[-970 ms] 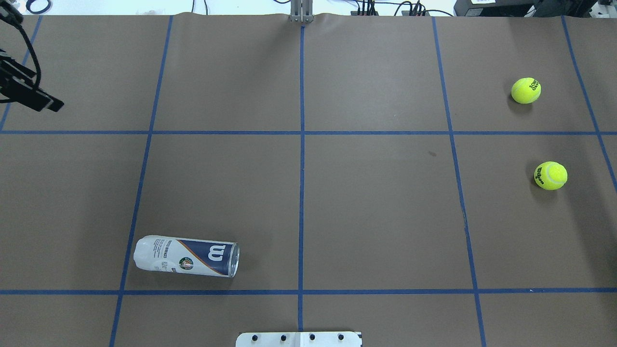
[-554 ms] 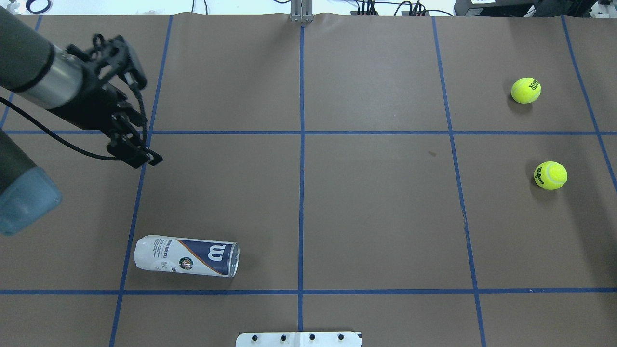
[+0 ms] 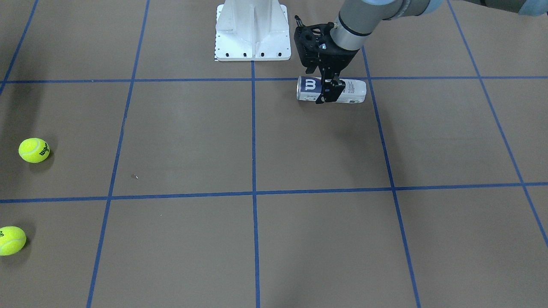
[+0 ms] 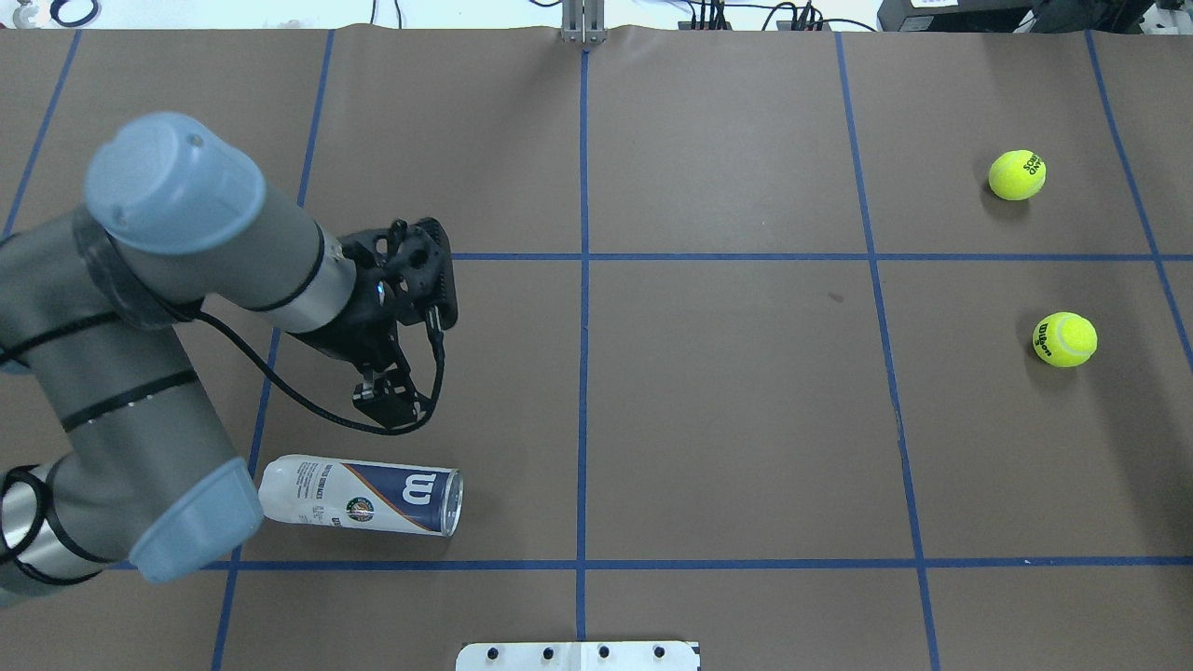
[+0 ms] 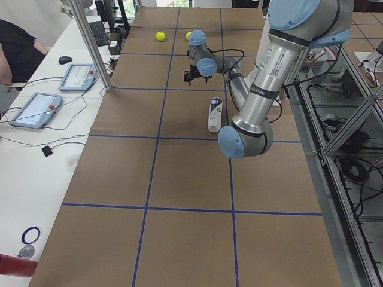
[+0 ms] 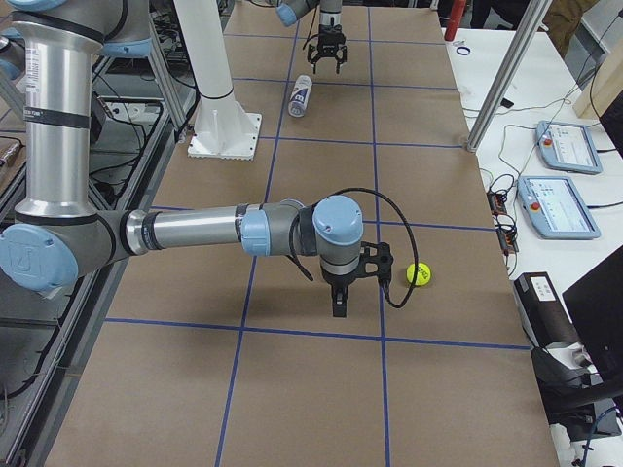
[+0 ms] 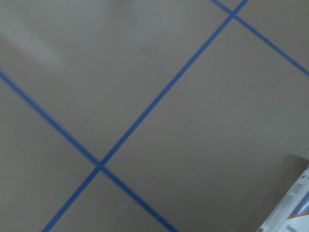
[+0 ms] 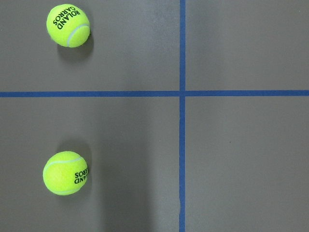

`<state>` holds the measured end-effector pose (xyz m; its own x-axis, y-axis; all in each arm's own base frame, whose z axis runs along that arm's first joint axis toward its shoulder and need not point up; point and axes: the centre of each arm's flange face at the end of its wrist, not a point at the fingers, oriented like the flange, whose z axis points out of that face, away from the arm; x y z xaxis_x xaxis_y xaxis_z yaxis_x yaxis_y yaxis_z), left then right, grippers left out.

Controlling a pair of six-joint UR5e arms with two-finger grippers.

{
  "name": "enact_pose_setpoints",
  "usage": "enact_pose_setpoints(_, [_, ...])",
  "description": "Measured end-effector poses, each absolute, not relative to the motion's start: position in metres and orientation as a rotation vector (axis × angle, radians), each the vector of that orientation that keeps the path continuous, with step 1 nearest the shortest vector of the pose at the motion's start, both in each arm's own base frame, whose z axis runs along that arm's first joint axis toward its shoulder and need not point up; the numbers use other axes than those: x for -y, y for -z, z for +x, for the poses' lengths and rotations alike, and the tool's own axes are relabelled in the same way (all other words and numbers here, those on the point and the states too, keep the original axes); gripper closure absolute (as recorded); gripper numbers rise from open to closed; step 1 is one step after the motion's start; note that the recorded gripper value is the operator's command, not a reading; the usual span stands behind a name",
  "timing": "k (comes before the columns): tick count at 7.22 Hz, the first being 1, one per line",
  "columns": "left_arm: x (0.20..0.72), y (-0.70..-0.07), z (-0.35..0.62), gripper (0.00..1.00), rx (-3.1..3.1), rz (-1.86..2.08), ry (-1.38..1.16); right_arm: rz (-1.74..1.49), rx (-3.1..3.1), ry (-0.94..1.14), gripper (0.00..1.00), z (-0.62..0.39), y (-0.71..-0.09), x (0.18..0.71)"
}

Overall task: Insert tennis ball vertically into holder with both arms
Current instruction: 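Move the left gripper down over the lying Wilson tennis can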

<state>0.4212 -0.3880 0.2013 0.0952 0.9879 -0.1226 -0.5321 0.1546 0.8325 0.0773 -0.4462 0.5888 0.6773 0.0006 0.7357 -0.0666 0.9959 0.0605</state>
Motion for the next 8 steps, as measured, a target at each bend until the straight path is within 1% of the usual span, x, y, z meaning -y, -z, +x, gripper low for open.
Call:
enact_pose_setpoints(3, [0.356, -0.214, 0.458, 0.01, -0.762, 0.708, -1.363, 0.085, 0.826, -0.037, 0.01, 0.077, -0.588, 0.446])
enact_pose_setpoints(8, [0.320, -0.230, 0.495, 0.01, -0.713, 0.689, -1.425, 0.076, 0.826, -0.041, 0.01, 0.077, -0.593, 0.446])
